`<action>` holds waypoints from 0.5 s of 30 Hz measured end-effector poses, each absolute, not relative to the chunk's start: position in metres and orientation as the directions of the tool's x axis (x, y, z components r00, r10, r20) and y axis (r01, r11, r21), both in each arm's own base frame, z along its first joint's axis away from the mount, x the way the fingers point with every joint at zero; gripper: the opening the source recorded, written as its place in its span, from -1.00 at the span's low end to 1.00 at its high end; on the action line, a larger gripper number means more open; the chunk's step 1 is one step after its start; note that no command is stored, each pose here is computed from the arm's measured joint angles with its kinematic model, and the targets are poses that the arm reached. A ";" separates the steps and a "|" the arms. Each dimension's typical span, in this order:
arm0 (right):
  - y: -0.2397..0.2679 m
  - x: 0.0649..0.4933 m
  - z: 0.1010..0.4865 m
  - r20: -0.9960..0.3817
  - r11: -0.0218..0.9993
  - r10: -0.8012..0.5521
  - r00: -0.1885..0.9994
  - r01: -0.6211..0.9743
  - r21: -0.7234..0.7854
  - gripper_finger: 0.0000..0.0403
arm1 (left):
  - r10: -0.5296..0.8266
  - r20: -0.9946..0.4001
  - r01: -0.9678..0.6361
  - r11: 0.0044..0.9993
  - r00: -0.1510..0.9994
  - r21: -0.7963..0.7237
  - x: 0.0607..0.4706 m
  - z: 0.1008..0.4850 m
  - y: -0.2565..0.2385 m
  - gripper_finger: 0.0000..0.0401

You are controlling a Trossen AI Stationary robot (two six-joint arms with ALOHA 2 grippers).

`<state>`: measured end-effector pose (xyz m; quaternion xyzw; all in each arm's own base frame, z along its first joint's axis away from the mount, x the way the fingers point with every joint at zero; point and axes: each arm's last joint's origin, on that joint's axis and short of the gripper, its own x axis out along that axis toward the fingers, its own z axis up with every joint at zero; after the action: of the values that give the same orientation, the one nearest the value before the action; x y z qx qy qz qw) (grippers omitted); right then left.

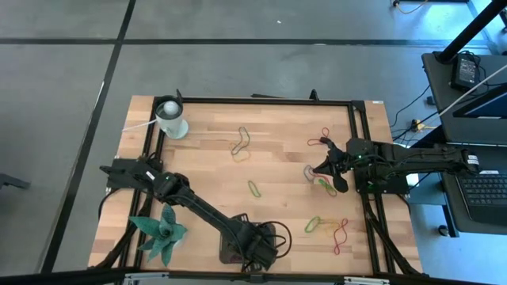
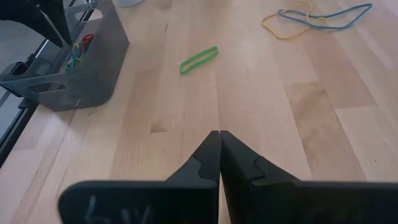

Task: Pick and place rubber bands into bin
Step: Put the black rubber band into the black bin

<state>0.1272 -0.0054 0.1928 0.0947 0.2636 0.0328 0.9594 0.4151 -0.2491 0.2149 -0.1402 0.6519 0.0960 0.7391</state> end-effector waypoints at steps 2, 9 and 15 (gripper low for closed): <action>-0.005 0.127 0.193 -0.500 0.980 0.113 0.859 -0.012 0.201 -0.95 | -0.038 -0.991 -0.325 0.942 0.129 -0.079 0.415 0.215 -0.249 -0.62; -0.005 0.127 0.193 -0.500 0.980 0.113 0.859 -0.012 0.201 -0.95 | -0.037 -0.990 -0.350 0.933 0.134 -0.082 0.413 0.222 -0.246 -0.48; -0.005 0.127 0.193 -0.500 0.979 0.113 0.859 -0.011 0.201 -0.95 | 0.004 -0.971 -0.350 0.933 0.237 -0.082 0.405 0.259 -0.235 -0.54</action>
<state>0.1272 -0.0054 0.1927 0.0959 0.2639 0.0324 0.9592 0.4053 -0.2353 0.2589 -0.1426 0.6068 0.1146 0.7735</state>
